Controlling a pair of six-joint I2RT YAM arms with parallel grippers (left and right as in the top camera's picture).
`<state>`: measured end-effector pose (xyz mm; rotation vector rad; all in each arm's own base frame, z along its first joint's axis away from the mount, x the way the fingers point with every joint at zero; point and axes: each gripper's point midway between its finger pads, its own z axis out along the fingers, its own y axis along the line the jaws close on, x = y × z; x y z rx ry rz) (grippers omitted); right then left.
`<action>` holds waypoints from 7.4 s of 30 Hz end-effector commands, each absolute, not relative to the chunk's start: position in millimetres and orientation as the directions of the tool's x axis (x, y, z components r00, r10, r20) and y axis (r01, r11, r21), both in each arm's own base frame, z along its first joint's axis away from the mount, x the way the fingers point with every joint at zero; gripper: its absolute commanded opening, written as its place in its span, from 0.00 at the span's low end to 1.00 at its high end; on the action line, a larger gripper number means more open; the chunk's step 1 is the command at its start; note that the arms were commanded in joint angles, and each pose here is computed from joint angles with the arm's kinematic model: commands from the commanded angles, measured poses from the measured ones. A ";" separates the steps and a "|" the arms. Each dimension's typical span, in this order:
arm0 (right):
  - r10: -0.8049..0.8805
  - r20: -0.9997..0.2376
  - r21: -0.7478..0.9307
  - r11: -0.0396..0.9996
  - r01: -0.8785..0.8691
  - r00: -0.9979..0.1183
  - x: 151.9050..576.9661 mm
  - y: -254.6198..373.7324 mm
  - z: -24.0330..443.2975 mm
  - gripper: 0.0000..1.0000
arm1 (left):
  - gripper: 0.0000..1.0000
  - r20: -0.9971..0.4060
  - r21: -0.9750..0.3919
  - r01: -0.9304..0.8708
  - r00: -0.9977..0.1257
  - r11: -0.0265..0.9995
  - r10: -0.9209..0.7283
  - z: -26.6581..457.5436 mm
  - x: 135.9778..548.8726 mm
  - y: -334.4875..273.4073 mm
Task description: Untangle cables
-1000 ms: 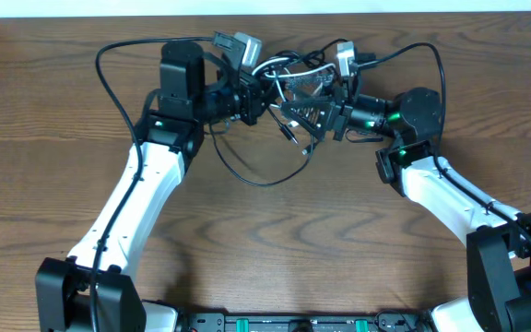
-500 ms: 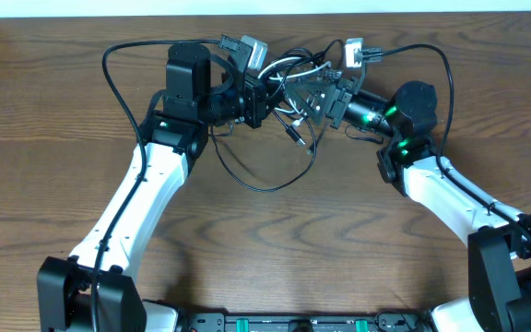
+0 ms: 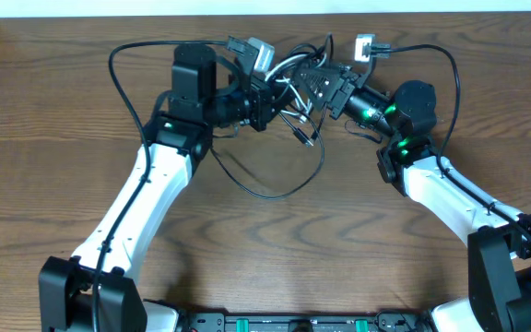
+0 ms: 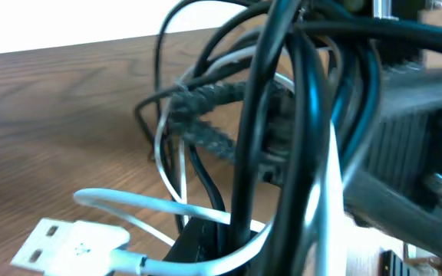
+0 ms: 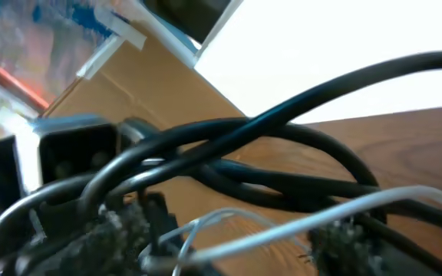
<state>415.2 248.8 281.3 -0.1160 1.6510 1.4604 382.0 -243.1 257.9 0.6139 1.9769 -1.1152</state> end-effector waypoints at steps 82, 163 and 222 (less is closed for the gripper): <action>0.413 -0.446 0.895 0.199 -0.400 -0.794 396.7 268.3 258.9 0.44 | 0.08 -0.833 -0.421 0.725 -0.546 0.545 0.084 258.2 380.9 -234.3; -0.135 -0.967 0.186 0.219 -0.958 -0.218 350.9 263.6 200.0 0.87 | 0.08 -0.656 -0.639 0.507 -0.751 0.578 -0.066 235.9 383.4 -137.3; -0.131 -0.964 0.181 0.307 -0.934 -0.230 366.6 257.4 199.0 0.01 | 0.08 -0.610 -0.646 0.503 -0.793 0.574 0.010 224.8 365.6 -186.1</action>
